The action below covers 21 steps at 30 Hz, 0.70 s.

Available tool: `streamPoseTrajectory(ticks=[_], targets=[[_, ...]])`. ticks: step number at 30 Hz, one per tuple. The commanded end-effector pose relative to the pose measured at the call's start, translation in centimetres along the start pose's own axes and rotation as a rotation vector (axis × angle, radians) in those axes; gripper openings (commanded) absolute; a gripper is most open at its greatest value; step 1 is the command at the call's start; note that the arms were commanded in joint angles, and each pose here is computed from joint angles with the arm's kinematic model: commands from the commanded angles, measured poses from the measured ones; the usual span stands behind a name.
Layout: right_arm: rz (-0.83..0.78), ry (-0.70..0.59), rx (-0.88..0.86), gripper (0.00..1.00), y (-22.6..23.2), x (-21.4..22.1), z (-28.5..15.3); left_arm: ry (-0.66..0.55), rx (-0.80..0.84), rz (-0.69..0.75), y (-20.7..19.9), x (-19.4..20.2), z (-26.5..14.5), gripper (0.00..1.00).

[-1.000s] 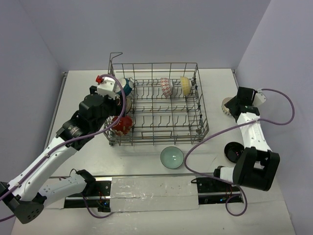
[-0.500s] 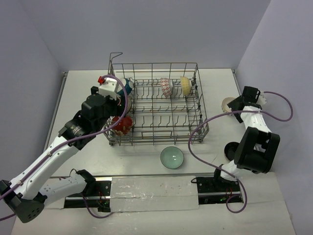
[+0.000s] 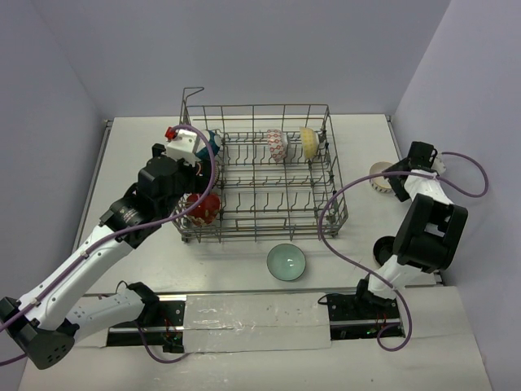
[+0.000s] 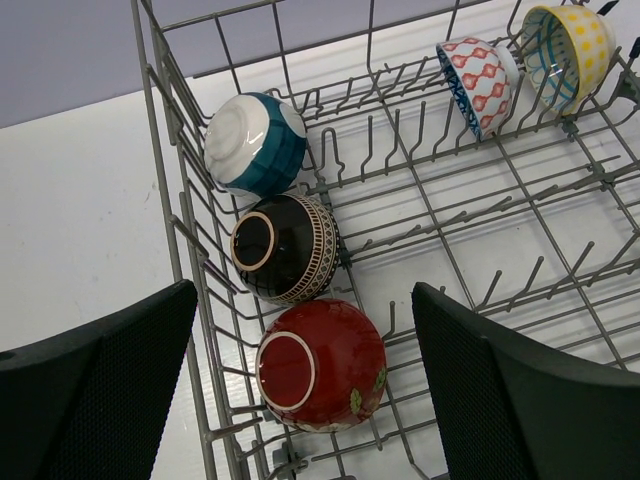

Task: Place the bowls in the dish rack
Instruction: Pick up the bowl from the corner of the board.

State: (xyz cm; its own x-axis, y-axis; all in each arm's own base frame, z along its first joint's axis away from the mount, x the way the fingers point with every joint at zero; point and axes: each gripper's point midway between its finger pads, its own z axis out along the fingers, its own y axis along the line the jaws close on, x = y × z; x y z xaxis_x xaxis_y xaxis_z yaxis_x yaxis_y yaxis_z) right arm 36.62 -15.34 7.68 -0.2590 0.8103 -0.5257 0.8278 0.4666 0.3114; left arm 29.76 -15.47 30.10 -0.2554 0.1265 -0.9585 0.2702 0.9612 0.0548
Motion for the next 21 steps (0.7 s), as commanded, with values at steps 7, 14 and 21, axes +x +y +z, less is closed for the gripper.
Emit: streamPoseTrajectory(ticks=[7,14,21], targets=[[0.04,-0.026,-0.004,0.65,-0.1,-3.0,1.7,-0.022,-0.014,0.008,0.0,-0.4,0.4,0.94],[0.031,0.009,0.022,0.59,-0.4,-2.7,3.0,-0.019,-0.019,0.012,0.1,-0.2,0.5,0.94],[0.029,0.03,0.007,0.51,-0.1,-2.5,3.5,-0.008,-0.019,0.015,0.2,0.1,0.8,0.95]])
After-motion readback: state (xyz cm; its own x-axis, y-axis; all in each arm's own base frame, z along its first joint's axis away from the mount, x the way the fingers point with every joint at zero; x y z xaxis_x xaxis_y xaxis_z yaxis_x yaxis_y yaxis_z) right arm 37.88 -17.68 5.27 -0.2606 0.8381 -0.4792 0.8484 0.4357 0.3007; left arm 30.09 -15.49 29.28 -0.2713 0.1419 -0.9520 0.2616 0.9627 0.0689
